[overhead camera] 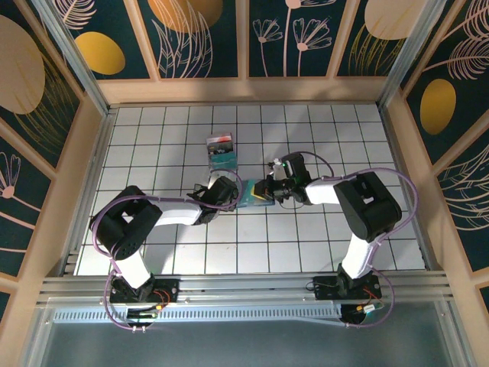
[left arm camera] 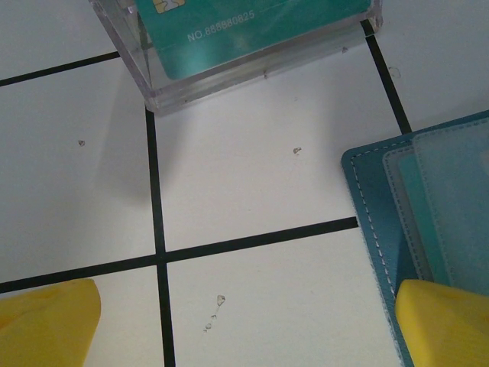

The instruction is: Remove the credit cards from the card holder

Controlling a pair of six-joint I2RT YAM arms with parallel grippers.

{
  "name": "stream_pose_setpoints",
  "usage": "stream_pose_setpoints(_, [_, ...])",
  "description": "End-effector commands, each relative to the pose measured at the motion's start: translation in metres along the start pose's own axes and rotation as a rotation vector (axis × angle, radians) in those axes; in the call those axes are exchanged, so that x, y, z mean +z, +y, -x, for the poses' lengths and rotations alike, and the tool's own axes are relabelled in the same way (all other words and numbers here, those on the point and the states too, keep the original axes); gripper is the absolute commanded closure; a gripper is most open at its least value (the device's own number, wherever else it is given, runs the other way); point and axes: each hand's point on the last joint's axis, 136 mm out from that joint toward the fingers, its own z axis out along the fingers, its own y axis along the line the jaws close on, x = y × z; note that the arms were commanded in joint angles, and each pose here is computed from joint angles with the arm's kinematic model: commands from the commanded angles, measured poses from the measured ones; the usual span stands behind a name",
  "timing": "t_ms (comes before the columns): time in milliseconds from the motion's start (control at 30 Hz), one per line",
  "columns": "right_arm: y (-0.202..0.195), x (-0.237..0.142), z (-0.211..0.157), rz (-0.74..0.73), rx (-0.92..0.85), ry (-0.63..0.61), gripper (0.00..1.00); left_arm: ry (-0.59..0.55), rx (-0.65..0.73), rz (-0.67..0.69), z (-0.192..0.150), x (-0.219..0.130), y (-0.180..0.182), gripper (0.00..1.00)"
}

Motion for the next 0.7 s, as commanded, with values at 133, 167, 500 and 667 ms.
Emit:
stream_pose_setpoints(133, [-0.005,-0.011,0.012,-0.112,-0.048,-0.035,1.00,0.029,0.014,0.015,0.003,-0.006,0.002,0.01])
stream_pose_setpoints(167, [-0.004,-0.011,0.012,-0.111,-0.049,-0.034,1.00,0.026,0.012,0.012,0.005,-0.006,0.001,0.01])
stream_pose_setpoints(500, [0.002,-0.013,0.017,-0.116,-0.060,-0.043,1.00,-0.086,-0.008,-0.058,0.047,-0.017,-0.016,0.01])
stream_pose_setpoints(667, [0.003,-0.013,0.015,-0.117,-0.060,-0.045,1.00,-0.063,0.043,-0.062,0.038,-0.002,-0.024,0.01])
